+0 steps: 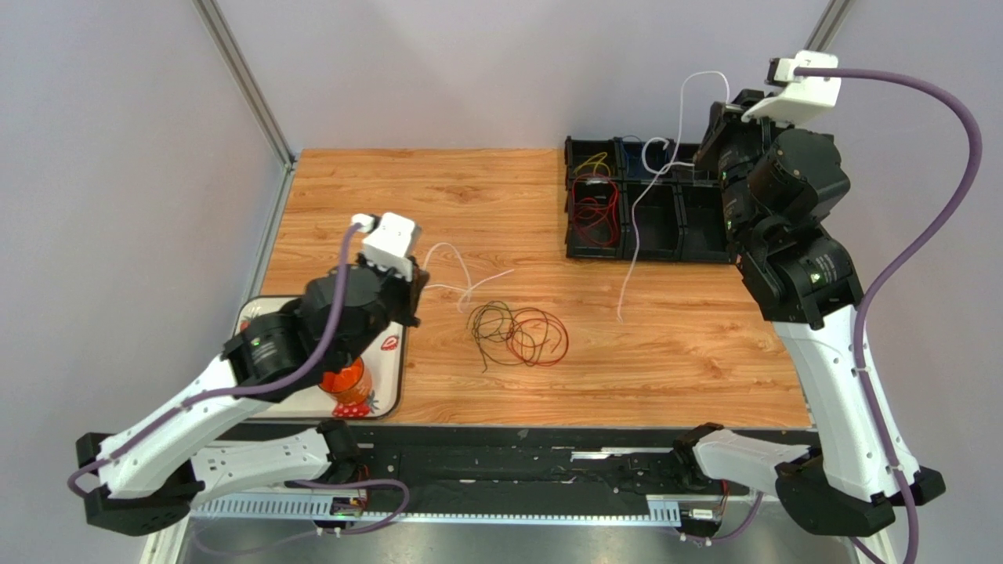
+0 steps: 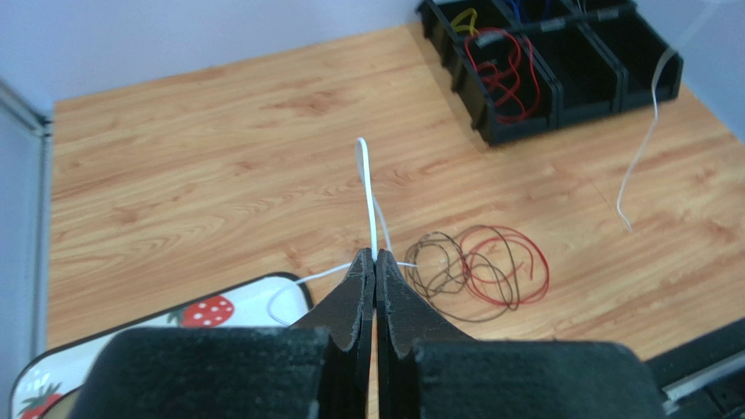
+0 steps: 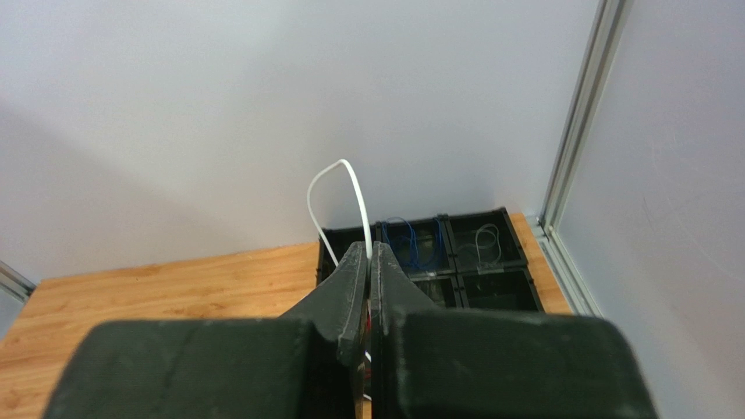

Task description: Untangle the cables

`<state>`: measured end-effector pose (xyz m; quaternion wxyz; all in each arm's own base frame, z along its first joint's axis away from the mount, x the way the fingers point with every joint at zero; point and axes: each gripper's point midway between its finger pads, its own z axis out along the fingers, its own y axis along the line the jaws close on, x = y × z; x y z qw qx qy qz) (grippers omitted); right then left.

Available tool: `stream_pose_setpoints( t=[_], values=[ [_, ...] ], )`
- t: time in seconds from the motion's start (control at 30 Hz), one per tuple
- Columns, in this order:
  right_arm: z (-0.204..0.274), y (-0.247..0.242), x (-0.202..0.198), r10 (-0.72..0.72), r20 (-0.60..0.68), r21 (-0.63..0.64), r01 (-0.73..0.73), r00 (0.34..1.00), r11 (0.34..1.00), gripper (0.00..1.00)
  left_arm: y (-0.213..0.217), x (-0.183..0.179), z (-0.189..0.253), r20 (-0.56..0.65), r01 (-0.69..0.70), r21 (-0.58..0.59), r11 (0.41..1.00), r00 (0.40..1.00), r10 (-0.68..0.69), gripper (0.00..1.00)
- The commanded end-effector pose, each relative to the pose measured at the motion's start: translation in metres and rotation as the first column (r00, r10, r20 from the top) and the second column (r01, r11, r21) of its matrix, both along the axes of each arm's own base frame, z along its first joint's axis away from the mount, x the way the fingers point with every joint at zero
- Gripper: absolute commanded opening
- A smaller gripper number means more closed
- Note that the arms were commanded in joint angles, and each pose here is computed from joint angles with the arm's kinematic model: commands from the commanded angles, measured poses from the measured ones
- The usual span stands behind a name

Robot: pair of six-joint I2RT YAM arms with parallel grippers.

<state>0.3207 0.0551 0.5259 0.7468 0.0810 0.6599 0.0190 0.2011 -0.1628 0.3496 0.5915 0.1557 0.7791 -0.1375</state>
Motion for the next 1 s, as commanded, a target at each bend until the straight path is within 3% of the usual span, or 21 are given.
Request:
stream_pose_setpoints(
  t=[0.0, 0.17, 0.53, 0.77, 0.97],
  values=[
    [0.043, 0.007, 0.002, 0.038, 0.127, 0.007, -0.039, 0.991, 0.999, 0.0, -0.048, 0.0, -0.023, -0.072, 0.105, -0.093, 0.99, 0.991, -0.112, 0.0],
    [0.066, 0.02, 0.011, 0.087, 0.22, -0.01, -0.087, 0.972, 0.996, 0.0, -0.078, -0.003, -0.052, -0.147, 0.167, -0.122, 0.978, 0.972, -0.185, 0.0],
    [0.117, 0.026, 0.031, 0.06, 0.348, -0.056, -0.043, 0.936, 0.997, 0.0, -0.104, -0.003, -0.131, -0.295, 0.176, -0.088, 0.98, 0.936, -0.195, 0.0],
    [0.125, 0.028, 0.044, 0.039, 0.437, -0.166, 0.038, 0.899, 0.985, 0.0, -0.114, -0.004, -0.165, -0.347, 0.172, -0.096, 0.98, 0.918, -0.195, 0.0],
    [0.124, 0.025, 0.062, 0.01, 0.46, -0.184, 0.084, 0.888, 0.979, 0.0, -0.133, -0.007, -0.216, -0.446, 0.205, -0.063, 0.977, 0.87, -0.211, 0.0]
  ],
)
